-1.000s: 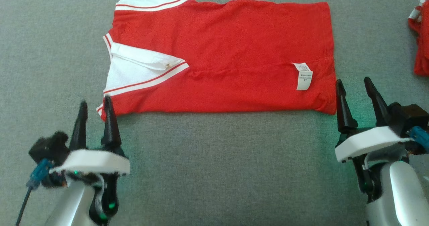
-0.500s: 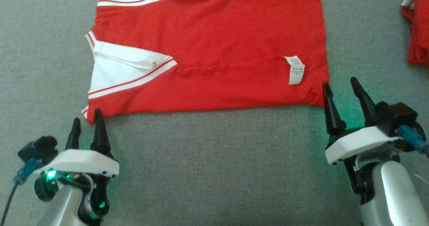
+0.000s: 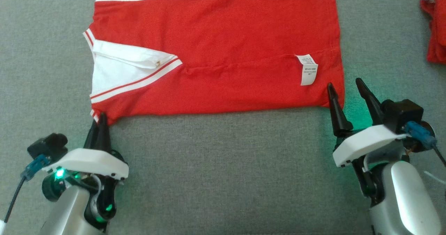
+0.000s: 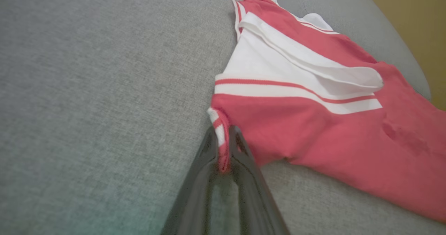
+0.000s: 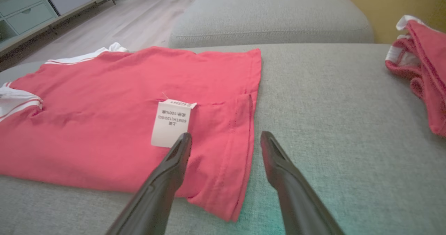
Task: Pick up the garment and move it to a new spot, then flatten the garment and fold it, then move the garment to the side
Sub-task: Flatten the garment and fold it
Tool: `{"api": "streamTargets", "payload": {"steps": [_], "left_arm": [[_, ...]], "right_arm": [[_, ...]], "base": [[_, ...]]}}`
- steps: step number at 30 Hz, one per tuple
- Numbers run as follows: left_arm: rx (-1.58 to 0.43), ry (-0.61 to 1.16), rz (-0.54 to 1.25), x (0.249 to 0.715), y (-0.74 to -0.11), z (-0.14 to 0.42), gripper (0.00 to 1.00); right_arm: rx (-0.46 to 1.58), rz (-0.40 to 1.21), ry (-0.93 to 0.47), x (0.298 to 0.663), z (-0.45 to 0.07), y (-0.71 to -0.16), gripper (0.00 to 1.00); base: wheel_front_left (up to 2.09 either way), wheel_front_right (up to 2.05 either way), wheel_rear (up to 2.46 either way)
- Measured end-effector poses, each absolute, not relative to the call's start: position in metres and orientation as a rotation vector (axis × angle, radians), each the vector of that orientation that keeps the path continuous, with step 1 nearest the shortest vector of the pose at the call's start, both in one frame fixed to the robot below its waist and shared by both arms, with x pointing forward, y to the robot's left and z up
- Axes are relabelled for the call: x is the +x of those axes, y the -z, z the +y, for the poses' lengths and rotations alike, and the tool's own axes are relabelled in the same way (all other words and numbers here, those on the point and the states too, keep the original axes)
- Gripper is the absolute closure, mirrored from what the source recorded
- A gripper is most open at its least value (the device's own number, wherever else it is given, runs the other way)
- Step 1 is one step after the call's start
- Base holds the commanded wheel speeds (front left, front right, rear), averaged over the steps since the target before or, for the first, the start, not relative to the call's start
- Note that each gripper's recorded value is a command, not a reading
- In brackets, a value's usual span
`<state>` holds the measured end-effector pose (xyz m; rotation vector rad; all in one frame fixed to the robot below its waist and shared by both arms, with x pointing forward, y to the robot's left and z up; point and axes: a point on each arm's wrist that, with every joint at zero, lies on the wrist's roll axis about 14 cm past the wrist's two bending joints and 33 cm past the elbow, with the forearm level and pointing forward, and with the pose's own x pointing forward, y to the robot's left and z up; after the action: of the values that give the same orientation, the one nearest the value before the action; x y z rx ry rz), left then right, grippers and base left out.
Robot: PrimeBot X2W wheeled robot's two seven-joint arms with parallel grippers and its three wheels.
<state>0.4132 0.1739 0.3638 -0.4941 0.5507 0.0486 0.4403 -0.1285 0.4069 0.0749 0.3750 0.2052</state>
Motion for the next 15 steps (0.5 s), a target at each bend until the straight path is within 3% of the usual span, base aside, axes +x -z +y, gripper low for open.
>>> {"api": "streamTargets", "payload": {"steps": [1, 13, 14, 15], "left_arm": [[-0.492, -0.048, 0.548, 0.414, -0.364, 0.174, 1.00], [-0.463, -0.031, 0.382, 0.426, -0.405, 0.180, 1.00], [-0.462, -0.027, 0.368, 0.426, -0.409, 0.180, 1.00], [-0.459, -0.021, 0.350, 0.427, -0.414, 0.179, 1.00]], "right_arm": [[0.074, 0.389, -0.201, 0.440, -0.130, -0.404, 0.00], [0.077, 0.570, -0.231, 0.430, -0.118, -0.369, 0.00], [0.078, 0.577, -0.235, 0.430, -0.117, -0.369, 0.17], [0.079, 0.581, -0.238, 0.430, -0.116, -0.368, 0.55]], "base": [[0.00, 0.00, 0.00], [0.00, 0.00, 0.00], [0.00, 0.00, 0.00], [0.00, 0.00, 0.00]]}}
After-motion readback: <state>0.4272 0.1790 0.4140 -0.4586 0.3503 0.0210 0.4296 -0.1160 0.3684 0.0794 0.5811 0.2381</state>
